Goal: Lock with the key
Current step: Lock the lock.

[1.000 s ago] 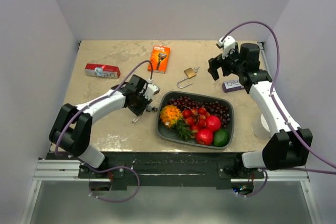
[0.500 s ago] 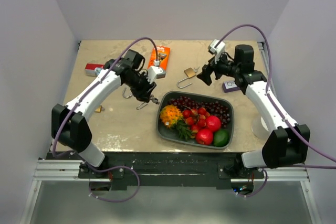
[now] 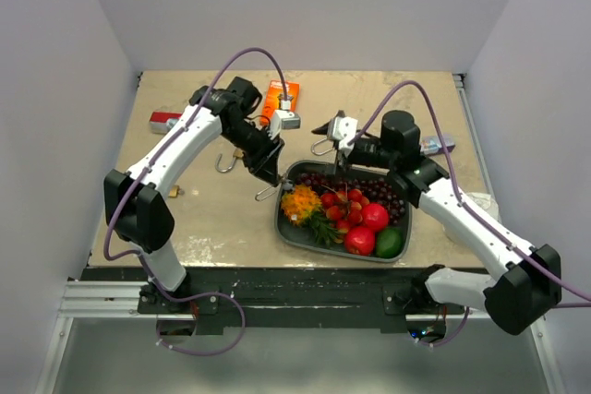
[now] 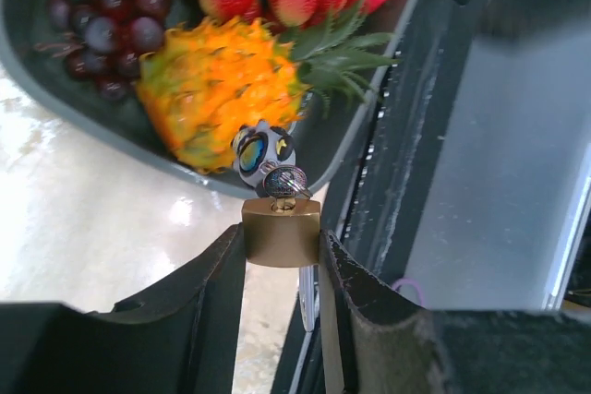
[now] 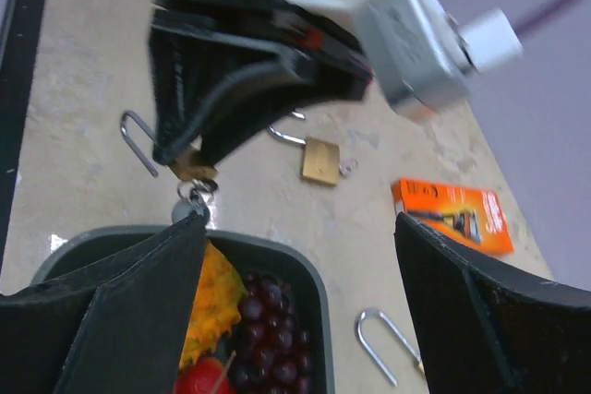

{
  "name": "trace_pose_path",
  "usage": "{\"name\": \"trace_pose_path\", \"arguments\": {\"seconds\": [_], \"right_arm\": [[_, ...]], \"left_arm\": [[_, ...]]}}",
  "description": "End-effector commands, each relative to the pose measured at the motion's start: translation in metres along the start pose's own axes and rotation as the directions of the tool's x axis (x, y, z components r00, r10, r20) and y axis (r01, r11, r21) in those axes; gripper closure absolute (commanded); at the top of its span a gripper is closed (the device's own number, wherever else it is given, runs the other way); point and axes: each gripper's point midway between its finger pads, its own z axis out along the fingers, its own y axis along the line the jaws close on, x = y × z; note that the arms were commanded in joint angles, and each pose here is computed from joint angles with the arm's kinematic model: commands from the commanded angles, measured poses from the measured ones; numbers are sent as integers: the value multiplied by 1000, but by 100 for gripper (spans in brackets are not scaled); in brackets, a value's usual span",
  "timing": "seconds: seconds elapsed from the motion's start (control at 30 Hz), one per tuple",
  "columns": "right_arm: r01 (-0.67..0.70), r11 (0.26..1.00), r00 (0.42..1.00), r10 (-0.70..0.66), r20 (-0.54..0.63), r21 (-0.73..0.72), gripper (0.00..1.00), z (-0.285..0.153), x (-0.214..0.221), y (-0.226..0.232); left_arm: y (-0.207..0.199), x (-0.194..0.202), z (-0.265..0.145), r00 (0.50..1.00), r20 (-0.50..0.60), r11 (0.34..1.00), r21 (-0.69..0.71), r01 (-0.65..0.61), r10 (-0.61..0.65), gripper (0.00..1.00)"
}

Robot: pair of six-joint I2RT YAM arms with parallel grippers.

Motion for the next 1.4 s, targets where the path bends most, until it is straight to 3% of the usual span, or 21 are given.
{"name": "trace_pose_path", "arguments": {"seconds": [0.0, 0.23, 0.63, 0.93, 1.37], "right_arm": [[221, 972, 971, -211, 113, -86, 19, 17, -23, 33], [344, 921, 934, -316, 169, -181, 43, 38, -27, 62], [416, 845, 909, -378, 174, -337, 49, 46, -8, 84], [465, 805, 885, -433, 171, -368, 51, 54, 4, 94], [570, 741, 817, -556, 153, -354, 70, 62, 16, 97]], "left_arm": [[-34, -13, -3, 999, 51, 993, 119, 9, -15, 100], [-47, -11, -2, 998, 65, 985, 173, 15, -26, 100], [-53, -12, -3, 996, 77, 981, 195, 18, -33, 100], [-58, -14, -5, 995, 92, 976, 216, 17, -38, 100], [-60, -11, -5, 995, 92, 975, 223, 12, -33, 100]]}}
